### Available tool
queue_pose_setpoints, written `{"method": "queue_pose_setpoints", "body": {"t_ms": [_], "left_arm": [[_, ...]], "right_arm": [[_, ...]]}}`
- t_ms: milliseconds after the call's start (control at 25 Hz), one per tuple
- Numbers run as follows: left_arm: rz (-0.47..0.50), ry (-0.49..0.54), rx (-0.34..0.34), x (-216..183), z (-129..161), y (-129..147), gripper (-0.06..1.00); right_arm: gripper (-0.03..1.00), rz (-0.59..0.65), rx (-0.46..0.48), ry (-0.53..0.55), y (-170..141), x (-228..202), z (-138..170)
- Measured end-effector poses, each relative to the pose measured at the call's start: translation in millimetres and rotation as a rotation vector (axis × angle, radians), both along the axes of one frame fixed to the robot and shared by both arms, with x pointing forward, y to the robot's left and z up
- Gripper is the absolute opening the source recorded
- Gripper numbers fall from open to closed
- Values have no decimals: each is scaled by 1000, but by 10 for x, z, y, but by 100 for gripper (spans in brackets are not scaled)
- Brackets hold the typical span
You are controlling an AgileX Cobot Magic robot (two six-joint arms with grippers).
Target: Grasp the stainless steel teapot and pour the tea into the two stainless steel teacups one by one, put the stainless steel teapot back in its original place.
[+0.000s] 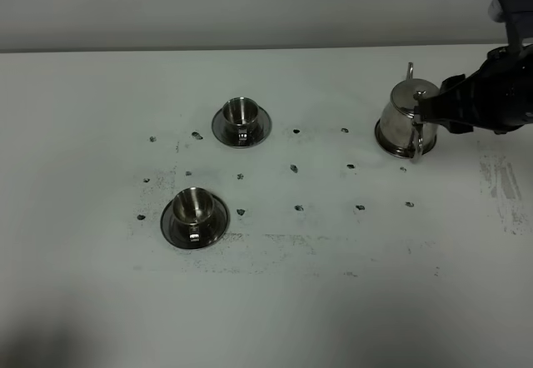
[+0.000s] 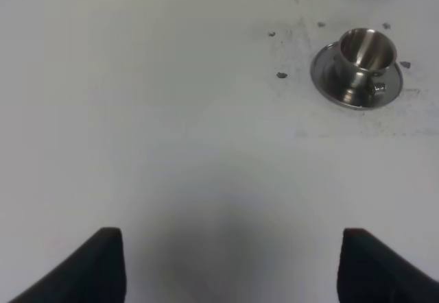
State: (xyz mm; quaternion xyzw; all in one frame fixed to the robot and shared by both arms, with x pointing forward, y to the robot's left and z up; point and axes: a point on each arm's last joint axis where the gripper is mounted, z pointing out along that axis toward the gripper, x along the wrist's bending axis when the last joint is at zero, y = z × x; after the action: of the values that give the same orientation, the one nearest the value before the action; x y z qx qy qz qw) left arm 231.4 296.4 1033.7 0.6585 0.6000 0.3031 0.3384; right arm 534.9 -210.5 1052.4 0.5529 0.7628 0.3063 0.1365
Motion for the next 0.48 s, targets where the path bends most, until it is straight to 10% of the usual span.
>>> {"method": "queue_pose_setpoints", "body": {"t_ms": [480], "left_arm": [[0,3,0,3,0,0,63]], "right_arm": [[45,44,17,-40,211,-24,12]]}}
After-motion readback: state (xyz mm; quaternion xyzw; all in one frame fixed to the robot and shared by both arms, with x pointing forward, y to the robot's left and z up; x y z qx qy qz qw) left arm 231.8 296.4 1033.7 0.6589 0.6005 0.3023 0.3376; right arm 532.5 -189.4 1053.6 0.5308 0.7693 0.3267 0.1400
